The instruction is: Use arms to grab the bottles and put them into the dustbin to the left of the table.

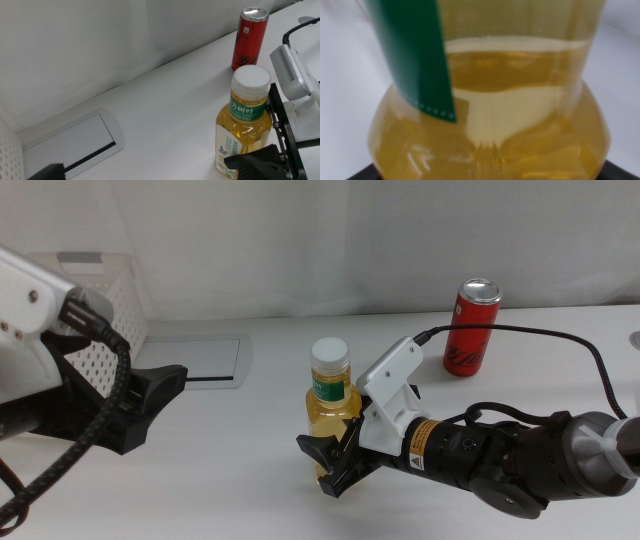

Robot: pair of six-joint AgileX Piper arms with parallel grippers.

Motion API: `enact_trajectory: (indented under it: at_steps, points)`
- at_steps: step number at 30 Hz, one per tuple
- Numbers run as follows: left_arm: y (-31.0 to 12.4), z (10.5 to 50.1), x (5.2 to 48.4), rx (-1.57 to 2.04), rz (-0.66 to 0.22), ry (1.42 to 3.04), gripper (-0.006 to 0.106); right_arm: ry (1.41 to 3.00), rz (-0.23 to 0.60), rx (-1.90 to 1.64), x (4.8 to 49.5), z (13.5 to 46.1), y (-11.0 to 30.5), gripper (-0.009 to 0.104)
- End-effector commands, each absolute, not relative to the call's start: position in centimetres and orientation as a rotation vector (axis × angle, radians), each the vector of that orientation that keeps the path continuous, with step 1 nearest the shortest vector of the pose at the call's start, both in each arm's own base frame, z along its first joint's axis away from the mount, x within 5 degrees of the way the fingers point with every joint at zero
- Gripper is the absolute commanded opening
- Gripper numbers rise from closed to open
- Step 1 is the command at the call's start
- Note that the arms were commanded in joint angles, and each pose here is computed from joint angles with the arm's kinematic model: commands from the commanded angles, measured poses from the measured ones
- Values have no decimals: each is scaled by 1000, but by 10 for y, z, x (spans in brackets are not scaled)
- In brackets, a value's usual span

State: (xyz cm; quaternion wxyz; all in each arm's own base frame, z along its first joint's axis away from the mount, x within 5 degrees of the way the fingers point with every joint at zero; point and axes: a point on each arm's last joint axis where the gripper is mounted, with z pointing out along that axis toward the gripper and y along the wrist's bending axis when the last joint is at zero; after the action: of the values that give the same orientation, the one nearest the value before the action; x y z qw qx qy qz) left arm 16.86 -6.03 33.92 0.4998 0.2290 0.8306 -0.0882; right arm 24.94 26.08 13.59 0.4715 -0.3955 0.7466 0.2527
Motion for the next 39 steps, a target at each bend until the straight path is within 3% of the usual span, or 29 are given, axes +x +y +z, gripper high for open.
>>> enact_trajectory:
  at_steps: [1, 5, 6, 7, 9, 10, 11, 21, 28, 35, 39]
  points:
    - [-62, 337, 169, 557, -220, 2014, 89, 1740, 665, -926, 252, 150, 266, -3]
    - [-62, 337, 169, 557, -220, 2014, 89, 1756, 658, -929, 252, 149, 266, 1]
    - [-62, 337, 169, 557, -220, 2014, 89, 1757, 657, -930, 252, 148, 266, 17]
    - [-62, 337, 169, 557, -220, 2014, 89, 1760, 658, -928, 252, 148, 266, 56]
    - [-62, 337, 169, 559, -219, 2013, 89, 1786, 672, -902, 252, 148, 265, 89]
    - [-62, 337, 169, 558, -219, 2012, 89, 1793, 671, -896, 252, 147, 265, 100]
    - [-62, 337, 169, 557, -218, 2009, 89, 1808, 673, -889, 252, 147, 264, 103]
    - [-61, 337, 170, 556, -215, 2006, 89, 1893, 622, -879, 246, 174, 254, 103]
    - [-61, 338, 170, 555, -214, 2004, 89, 1969, 524, -1046, 215, 186, 254, 103]
    - [-61, 338, 170, 555, -214, 2004, 89, 2047, 517, -976, 190, 197, 225, 103]
    - [-61, 338, 170, 555, -214, 2004, 89, 2111, 441, -962, 179, 202, 206, 103]
